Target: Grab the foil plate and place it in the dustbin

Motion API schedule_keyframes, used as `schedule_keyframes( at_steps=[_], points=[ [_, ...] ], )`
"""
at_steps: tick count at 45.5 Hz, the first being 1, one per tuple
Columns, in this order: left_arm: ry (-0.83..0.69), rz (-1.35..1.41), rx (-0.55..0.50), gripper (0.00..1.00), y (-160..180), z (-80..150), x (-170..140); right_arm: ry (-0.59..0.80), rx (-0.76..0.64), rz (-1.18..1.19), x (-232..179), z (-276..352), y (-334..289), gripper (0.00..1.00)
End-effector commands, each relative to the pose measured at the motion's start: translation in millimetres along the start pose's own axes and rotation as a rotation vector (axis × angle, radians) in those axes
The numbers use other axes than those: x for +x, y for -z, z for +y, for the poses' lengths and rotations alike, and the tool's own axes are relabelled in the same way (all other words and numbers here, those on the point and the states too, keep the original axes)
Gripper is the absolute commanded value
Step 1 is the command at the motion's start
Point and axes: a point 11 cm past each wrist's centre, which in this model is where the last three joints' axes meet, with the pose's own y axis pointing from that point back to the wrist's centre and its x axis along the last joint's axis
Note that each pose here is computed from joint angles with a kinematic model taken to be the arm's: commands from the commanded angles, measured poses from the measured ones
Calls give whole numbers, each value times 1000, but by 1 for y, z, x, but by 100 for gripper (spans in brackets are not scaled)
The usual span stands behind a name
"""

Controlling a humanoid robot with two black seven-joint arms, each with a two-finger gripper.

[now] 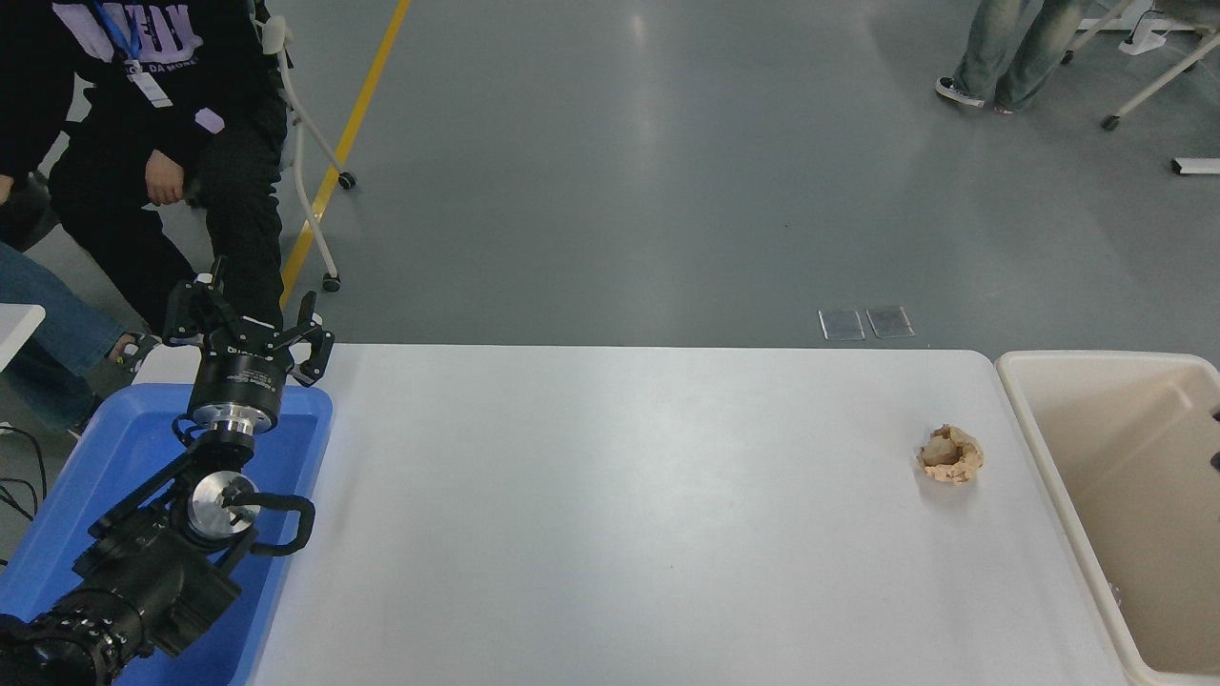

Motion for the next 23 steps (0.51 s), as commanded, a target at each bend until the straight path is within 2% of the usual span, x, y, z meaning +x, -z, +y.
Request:
schedule_keyframes(
  at_steps=[1,12,23],
  points=[
    [0,0,-1,99,0,0,0,117,73,128,11,48,38,100],
    [1,0,0,99,0,0,0,290,157,305,-4,103,85,100],
    [0,0,-1,99,0,0,0,626,267,548,-13,177,148,100]
  ],
)
